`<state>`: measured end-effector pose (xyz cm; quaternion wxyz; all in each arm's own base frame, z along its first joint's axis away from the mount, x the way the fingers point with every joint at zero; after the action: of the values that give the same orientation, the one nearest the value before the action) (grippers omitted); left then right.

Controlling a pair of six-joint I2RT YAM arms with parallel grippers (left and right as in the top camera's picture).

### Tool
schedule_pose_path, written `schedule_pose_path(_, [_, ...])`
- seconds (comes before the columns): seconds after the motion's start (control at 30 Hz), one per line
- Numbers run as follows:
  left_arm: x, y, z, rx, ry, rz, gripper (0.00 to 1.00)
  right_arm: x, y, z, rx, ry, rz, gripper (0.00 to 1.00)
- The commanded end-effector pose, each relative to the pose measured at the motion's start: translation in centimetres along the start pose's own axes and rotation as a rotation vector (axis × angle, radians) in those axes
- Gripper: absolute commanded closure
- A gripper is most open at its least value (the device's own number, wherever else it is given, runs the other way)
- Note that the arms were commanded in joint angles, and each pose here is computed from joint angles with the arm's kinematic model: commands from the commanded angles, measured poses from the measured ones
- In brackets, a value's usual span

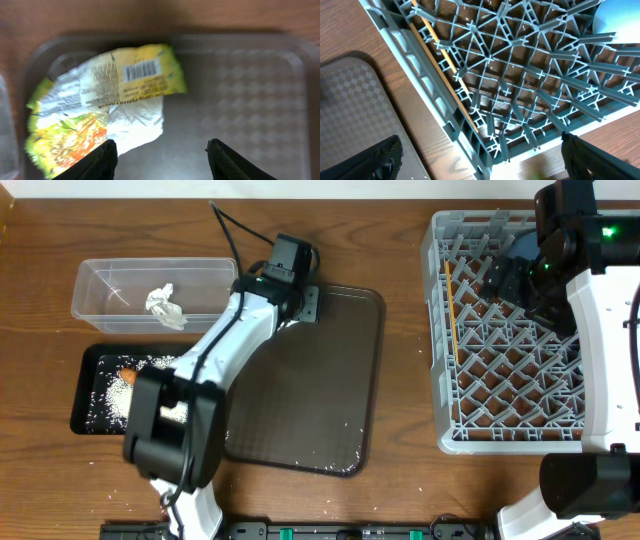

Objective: Sort waste into correct bins and load items into the dishwasher rack
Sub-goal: 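Reach the left gripper back to the dark tray and grasp the tissue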

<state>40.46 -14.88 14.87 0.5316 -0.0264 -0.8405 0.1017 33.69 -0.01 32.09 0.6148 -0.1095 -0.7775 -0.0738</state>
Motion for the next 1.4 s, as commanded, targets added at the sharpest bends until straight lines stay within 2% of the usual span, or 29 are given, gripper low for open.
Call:
schedule_pose_path(0.0, [-2.0, 0.6, 0.7, -0.011, 0.040, -0.039, 0.40, -0.2, 0.1, 0.0, 0.007, 0.002, 0.017, 0.01])
schedule_pose_path(0.43, [-5.8, 1.4, 2.2, -0.049, 0.115, -0.071, 0.37, -0.2, 0.1, 0.0, 0.007, 0.002, 0.017, 0.01])
schedule_pose_path(0.5, [-5.9, 1.4, 2.4, -0.050, 0.127, -0.073, 0.47, -0.2, 0.1, 0.0, 0.007, 0.002, 0.017, 0.01])
schedule_pose_path(0.7, [-5.8, 1.1, 3.5, -0.041, 0.210, -0.012, 0.93, -0.2, 0.1, 0.0, 0.007, 0.002, 0.017, 0.01])
schedule_pose_path(0.93, [-5.2, 0.0, 5.8, -0.037, 0.363, 0.065, 0.94, -0.2, 0.1, 0.0, 0.007, 0.002, 0.017, 0.01])
schedule_pose_path(1.07, [-3.5, -1.6, 6.7, -0.079, 0.387, 0.072, 0.94, -0.2, 0.1, 0.0, 0.007, 0.002, 0.017, 0.01])
schedule_pose_path(1.27, [2.8, -5.0, 5.4, -0.154, 0.235, 0.167, 0.94, -0.2, 0.1, 0.0, 0.007, 0.002, 0.017, 0.01])
schedule_pose_path(1.37, [5.9, -5.4, 4.1, -0.107, 0.129, 0.182, 0.94, -0.2, 0.1, 0.0, 0.007, 0.002, 0.017, 0.01])
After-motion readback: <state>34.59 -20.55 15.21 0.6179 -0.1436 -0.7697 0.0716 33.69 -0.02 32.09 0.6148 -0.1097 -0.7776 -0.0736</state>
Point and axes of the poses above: each gripper's point midway between its finger pads, its own x axis back along the fingers, its own y axis along the line the jaws close on, z = x × y, the point moved 9 cm from there along x, back along the fingers, and after that the axes turned 15 degrees about x, right-handed, at the moved point
